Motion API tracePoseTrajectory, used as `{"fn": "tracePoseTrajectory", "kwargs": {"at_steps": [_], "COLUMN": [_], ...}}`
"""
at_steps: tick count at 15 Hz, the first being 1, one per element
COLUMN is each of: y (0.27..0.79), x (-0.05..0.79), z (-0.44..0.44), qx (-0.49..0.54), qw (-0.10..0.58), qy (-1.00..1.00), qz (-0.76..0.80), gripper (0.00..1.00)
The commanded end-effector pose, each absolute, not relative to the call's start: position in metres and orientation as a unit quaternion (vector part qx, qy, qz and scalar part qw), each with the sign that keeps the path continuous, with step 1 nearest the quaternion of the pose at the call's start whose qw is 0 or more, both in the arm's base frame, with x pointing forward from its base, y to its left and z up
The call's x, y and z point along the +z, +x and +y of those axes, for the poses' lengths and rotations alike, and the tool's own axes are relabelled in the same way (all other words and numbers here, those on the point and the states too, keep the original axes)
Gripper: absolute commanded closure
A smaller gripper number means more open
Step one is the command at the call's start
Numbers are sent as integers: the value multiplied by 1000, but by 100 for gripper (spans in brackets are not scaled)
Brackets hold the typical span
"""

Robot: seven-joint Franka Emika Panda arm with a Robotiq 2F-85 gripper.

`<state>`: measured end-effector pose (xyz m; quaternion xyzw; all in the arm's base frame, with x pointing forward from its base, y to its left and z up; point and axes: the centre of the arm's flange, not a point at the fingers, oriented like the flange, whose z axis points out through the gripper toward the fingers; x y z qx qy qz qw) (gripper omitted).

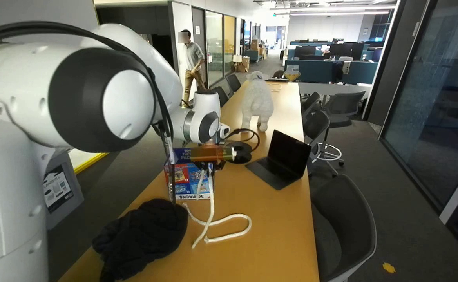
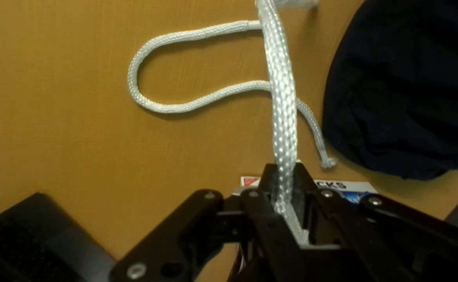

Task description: Put the ropes in the box

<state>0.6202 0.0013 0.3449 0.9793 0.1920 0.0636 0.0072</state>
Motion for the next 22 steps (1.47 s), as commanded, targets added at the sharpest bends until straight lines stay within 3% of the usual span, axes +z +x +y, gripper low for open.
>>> {"fn": "tracePoseTrajectory", "kwargs": {"at_steps": [1, 5, 10, 22], "y": [642, 655, 666, 728], "x": [441, 527, 583, 598], "z": [24, 44, 66, 143], "qx": [92, 141, 229, 279], "qw": [41, 62, 5, -156], "qy": [984, 984, 973, 919], "qz": [145, 91, -5, -232], "gripper": [87, 87, 87, 91]}}
